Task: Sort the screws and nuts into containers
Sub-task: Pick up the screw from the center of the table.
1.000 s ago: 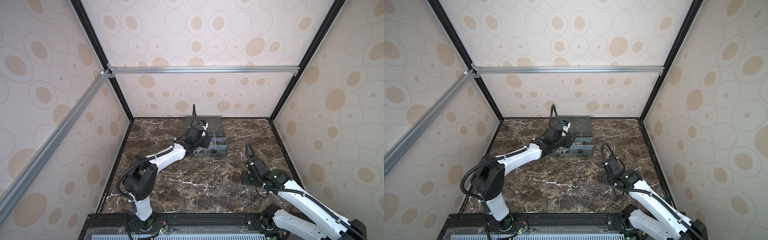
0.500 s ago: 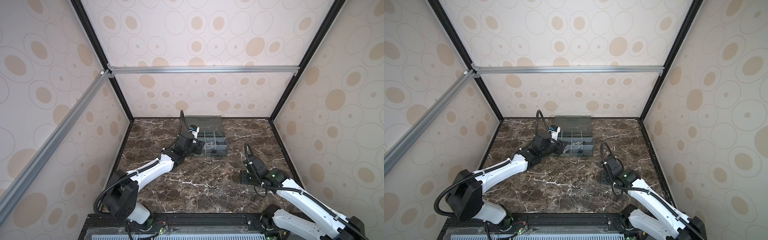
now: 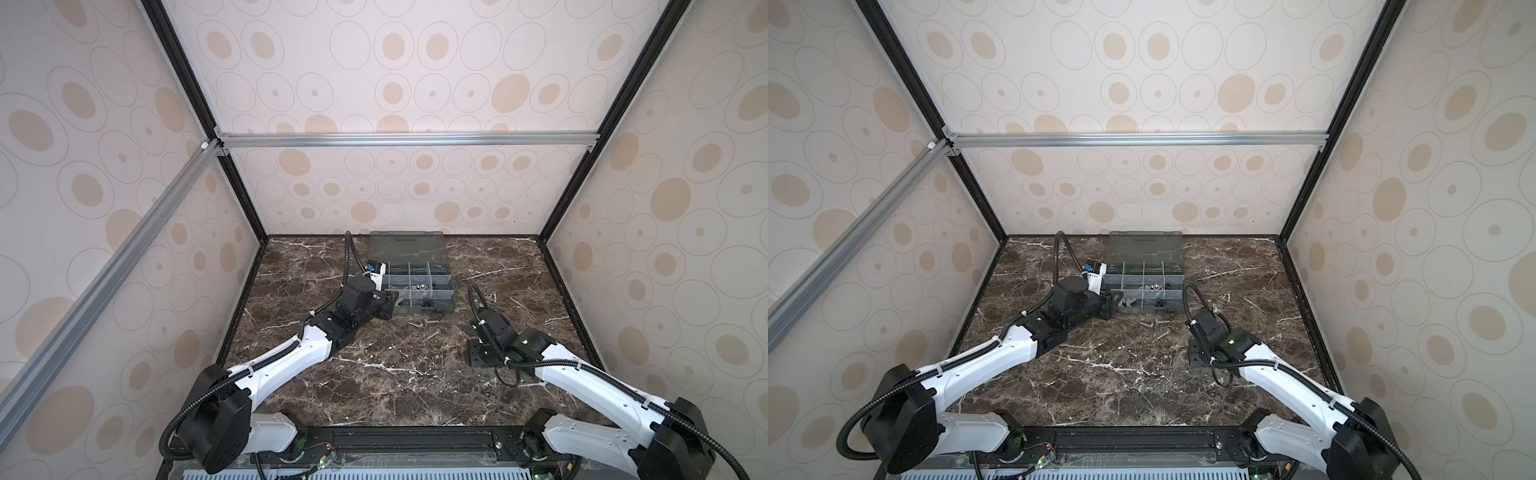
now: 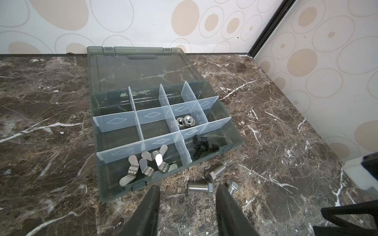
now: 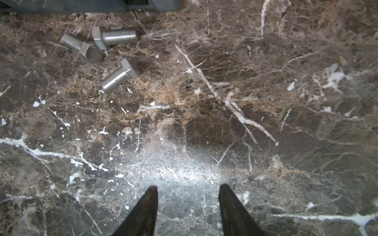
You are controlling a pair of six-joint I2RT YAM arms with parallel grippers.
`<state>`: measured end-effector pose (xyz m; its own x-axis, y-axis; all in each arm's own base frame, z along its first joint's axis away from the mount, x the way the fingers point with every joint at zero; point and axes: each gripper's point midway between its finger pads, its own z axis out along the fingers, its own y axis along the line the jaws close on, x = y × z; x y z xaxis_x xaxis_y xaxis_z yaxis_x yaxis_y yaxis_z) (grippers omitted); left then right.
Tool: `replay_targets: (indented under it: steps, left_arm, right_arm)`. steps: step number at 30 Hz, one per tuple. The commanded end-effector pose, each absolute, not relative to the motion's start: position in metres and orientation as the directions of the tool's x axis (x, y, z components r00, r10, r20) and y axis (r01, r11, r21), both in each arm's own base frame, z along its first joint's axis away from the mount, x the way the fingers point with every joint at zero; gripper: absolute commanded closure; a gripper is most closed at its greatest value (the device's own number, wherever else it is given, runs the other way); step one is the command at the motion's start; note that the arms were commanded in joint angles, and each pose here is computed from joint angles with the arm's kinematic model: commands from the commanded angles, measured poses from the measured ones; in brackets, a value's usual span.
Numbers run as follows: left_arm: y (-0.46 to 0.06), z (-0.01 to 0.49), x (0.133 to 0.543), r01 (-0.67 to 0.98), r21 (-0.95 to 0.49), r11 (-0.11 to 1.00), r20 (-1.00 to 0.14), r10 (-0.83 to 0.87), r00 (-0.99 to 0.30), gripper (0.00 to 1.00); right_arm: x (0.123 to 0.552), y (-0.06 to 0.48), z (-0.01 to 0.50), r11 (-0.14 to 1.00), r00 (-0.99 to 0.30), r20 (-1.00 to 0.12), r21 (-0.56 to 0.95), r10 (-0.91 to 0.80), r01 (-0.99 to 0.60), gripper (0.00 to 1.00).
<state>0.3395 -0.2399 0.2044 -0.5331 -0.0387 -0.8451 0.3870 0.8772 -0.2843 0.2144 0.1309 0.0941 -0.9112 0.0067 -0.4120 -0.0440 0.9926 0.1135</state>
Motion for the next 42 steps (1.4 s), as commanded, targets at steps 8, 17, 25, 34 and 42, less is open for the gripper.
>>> replay_targets:
  steps: [8,17,25,34,42]
  left_arm:
    - [-0.206,0.205,0.324,0.296,-0.292,0.91,-0.85,-0.105,-0.516,0.54]
    - [-0.2,0.199,0.317,0.277,-0.305,0.911,-0.84,-0.121,-0.528,0.54]
    - [-0.196,0.197,0.314,0.266,-0.313,0.912,-0.837,-0.133,-0.531,0.53]
    - [-0.196,0.193,0.311,0.263,-0.333,0.906,-0.829,-0.148,-0.539,0.54]
    - [-0.195,0.194,0.309,0.267,-0.334,0.904,-0.832,-0.149,-0.534,0.53]
  right_arm:
    - [0.24,0.166,0.089,0.985,-0.908,-0.411,0.101,-0.085,-0.138,0.48]
    - [0.27,0.194,0.076,0.972,-0.905,-0.376,0.04,-0.198,-0.23,0.43]
    - [0.281,0.211,0.055,0.952,-0.901,-0.329,0.023,-0.282,-0.306,0.33]
    - [0.291,0.222,0.04,0.934,-0.893,-0.294,0.006,-0.339,-0.357,0.28]
    - [0.3,0.227,0.03,0.931,-0.895,-0.27,-0.017,-0.356,-0.366,0.28]
